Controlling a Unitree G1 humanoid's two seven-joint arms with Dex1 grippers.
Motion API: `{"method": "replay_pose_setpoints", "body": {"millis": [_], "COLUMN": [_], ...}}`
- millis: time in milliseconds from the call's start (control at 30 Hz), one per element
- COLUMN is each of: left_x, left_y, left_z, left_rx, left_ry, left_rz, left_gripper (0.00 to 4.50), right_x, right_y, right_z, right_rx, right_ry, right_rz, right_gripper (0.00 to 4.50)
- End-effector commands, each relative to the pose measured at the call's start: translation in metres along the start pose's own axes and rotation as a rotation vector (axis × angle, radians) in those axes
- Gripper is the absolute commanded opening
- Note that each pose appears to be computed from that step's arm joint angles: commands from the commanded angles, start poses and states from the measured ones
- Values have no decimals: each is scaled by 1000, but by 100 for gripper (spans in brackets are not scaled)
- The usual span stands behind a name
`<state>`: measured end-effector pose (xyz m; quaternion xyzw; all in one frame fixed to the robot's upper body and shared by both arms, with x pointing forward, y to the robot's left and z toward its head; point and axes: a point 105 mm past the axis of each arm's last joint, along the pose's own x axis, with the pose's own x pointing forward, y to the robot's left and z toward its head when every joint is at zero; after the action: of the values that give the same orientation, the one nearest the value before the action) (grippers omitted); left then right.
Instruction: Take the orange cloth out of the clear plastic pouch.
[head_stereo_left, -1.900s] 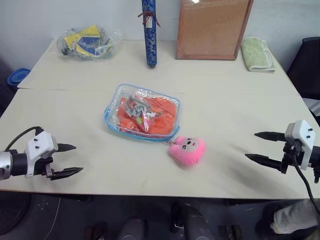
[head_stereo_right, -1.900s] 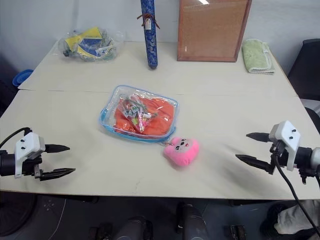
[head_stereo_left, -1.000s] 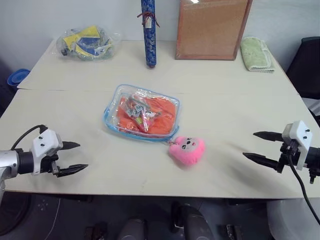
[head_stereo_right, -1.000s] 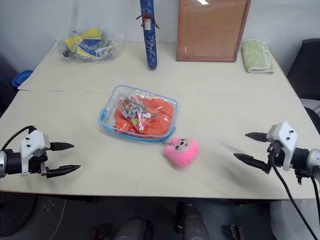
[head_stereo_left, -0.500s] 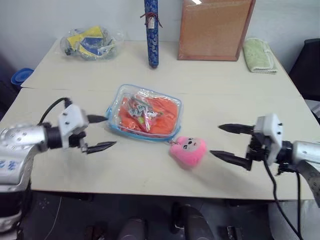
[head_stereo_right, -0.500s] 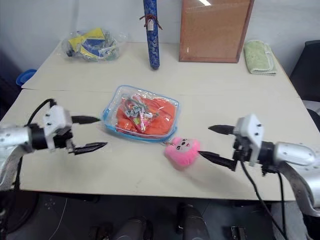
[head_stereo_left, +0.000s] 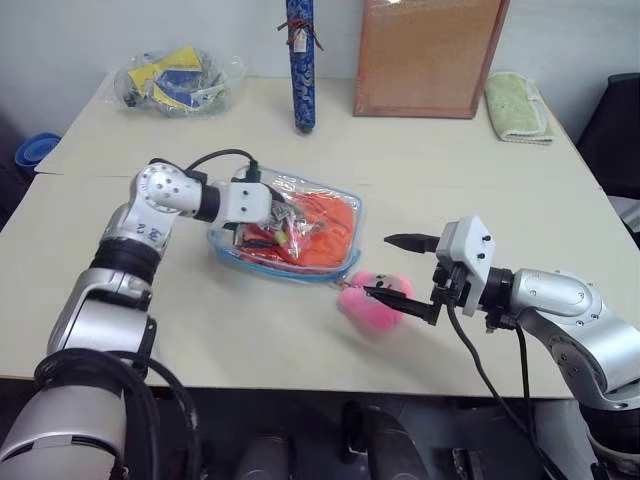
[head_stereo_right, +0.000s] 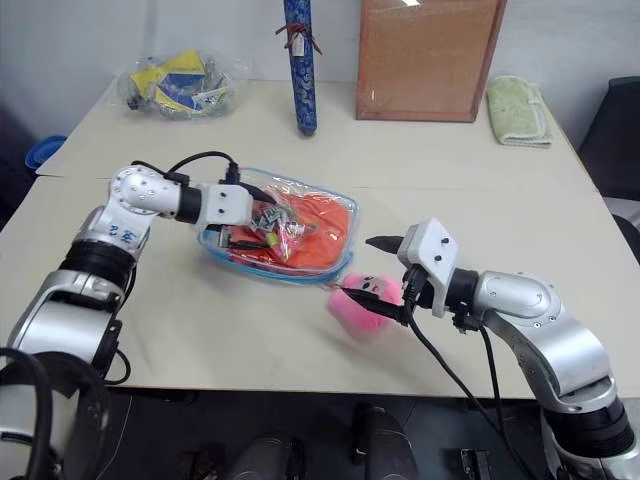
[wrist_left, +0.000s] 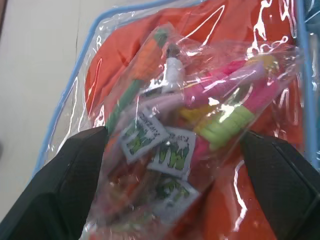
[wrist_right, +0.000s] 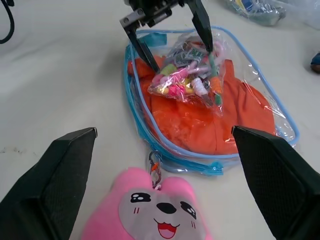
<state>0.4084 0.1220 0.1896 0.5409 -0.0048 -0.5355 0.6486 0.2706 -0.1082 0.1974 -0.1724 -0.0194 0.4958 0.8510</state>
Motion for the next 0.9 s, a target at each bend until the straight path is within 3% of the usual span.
{"method": "replay_pose_setpoints", "body": {"millis": [33, 100, 433, 567, 733, 900], "left_x": [6, 12, 15, 7, -29, -106], "left_y": [0, -1, 1, 11, 23, -7], "left_z": [-4, -5, 0, 0, -12, -67], "left_rx": [46, 47, 51, 17, -51, -198], "left_ry": [42, 48, 13, -7, -10, 211], "left_rz": [-6, -7, 18, 95, 247, 414], "left_gripper": [434, 434, 143, 51, 51, 51], "right_x": [-4, -6, -10, -7, -2, 0], "right_y": [2, 2, 6, 7, 9, 14], "right_z": [10, 11, 10, 10, 13, 19], "right_rx": [-35, -36, -42, -46, -53, -24], "right_ry": [-25, -21, -4, -7, -18, -53], "right_rz": [-34, -47, -59, -42, 8, 136], "right_gripper": [450, 450, 450, 450, 450, 450]}}
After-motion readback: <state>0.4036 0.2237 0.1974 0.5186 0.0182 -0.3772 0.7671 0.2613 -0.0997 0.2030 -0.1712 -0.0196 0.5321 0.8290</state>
